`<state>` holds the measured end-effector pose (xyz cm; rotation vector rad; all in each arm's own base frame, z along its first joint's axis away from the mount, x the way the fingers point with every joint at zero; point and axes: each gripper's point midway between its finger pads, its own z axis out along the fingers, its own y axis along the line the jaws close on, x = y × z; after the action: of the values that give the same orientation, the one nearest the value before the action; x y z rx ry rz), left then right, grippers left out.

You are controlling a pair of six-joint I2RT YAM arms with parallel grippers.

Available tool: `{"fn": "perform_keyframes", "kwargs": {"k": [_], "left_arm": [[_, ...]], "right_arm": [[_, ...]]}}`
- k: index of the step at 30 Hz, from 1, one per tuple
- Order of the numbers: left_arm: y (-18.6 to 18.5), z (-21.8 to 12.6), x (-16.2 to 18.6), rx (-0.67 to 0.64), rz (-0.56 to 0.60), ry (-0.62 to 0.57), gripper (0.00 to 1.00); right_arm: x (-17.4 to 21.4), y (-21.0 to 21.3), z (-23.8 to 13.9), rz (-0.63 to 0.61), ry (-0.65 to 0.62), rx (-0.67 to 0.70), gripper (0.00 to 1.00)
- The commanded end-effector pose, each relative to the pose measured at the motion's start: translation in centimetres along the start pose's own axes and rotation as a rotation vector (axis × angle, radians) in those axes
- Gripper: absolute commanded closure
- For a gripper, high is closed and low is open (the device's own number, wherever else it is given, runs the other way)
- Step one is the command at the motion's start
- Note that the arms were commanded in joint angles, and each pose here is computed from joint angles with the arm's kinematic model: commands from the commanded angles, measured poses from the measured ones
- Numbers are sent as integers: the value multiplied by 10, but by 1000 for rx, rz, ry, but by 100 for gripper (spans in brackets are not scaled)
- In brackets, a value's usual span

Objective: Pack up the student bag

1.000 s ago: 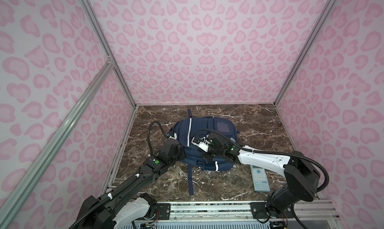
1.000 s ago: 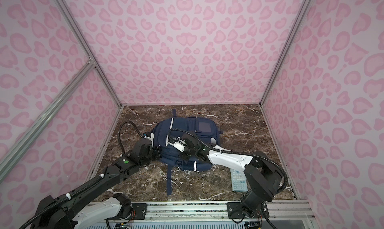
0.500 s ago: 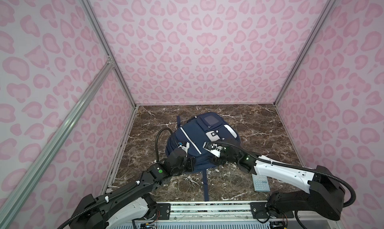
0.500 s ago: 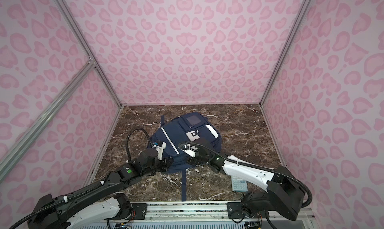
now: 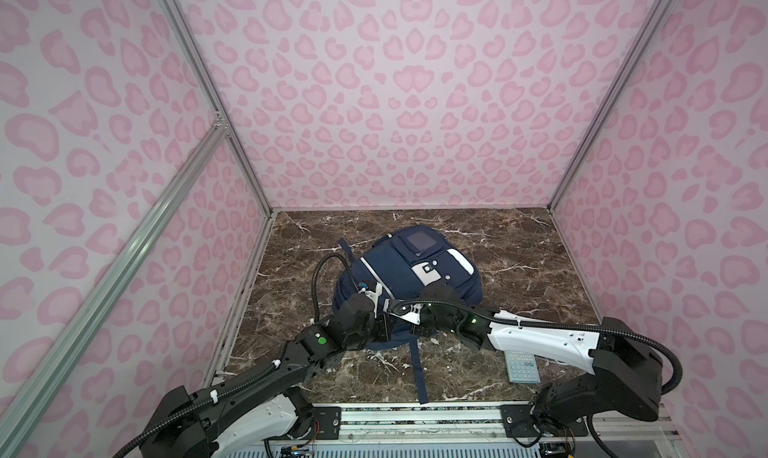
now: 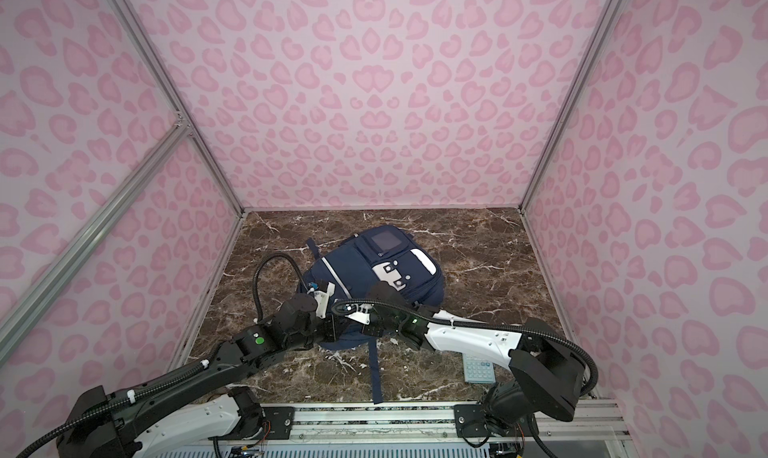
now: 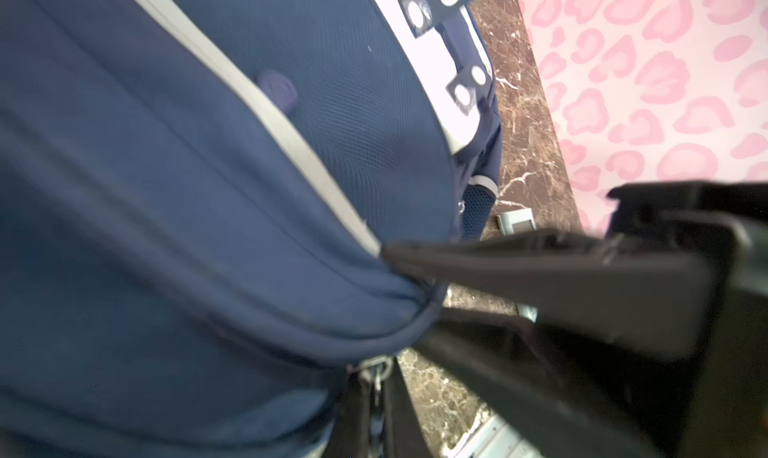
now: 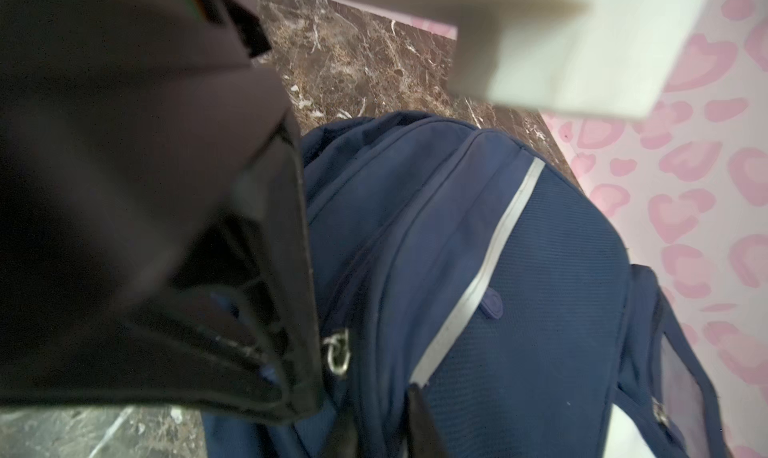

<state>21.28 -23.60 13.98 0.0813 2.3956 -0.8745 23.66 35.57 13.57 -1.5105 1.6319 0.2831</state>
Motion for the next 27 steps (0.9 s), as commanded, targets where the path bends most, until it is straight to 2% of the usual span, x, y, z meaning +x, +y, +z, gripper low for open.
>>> {"fn": "perform_keyframes", "kwargs": {"k": [1, 7, 10, 13, 17, 21, 22, 23, 25, 27], "left_arm": [[14, -9, -23, -67, -15, -85, 96], [81, -31, -54, -235, -97, -178, 97], [101, -48, -69, -302, -142, -223, 96], [92, -58, -73, -270, -140, -230, 96], [79, -53, -51, -173, -157, -161, 97], [52, -41, -24, -40, -183, -97, 97], [41, -37, -19, 7, -181, -88, 97], [30, -34, -15, 45, -182, -82, 97], [20, -30, -11, 57, -170, -73, 97], [13, -26, -12, 51, -149, -66, 97]], "right_arm": [[27, 6, -4, -13, 103, -3, 100], [36, 3, -19, -3, 103, 43, 100], [52, -6, -24, -17, 149, 79, 100], [84, -59, -31, 67, 209, 247, 100], [109, -114, -42, 211, 272, 341, 100], [113, -140, -55, 205, 306, 481, 99], [112, -140, -56, 208, 302, 482, 92], [108, -135, -55, 214, 283, 443, 77], [97, -129, -56, 231, 231, 424, 61], [84, -122, -60, 220, 178, 427, 55]]}}
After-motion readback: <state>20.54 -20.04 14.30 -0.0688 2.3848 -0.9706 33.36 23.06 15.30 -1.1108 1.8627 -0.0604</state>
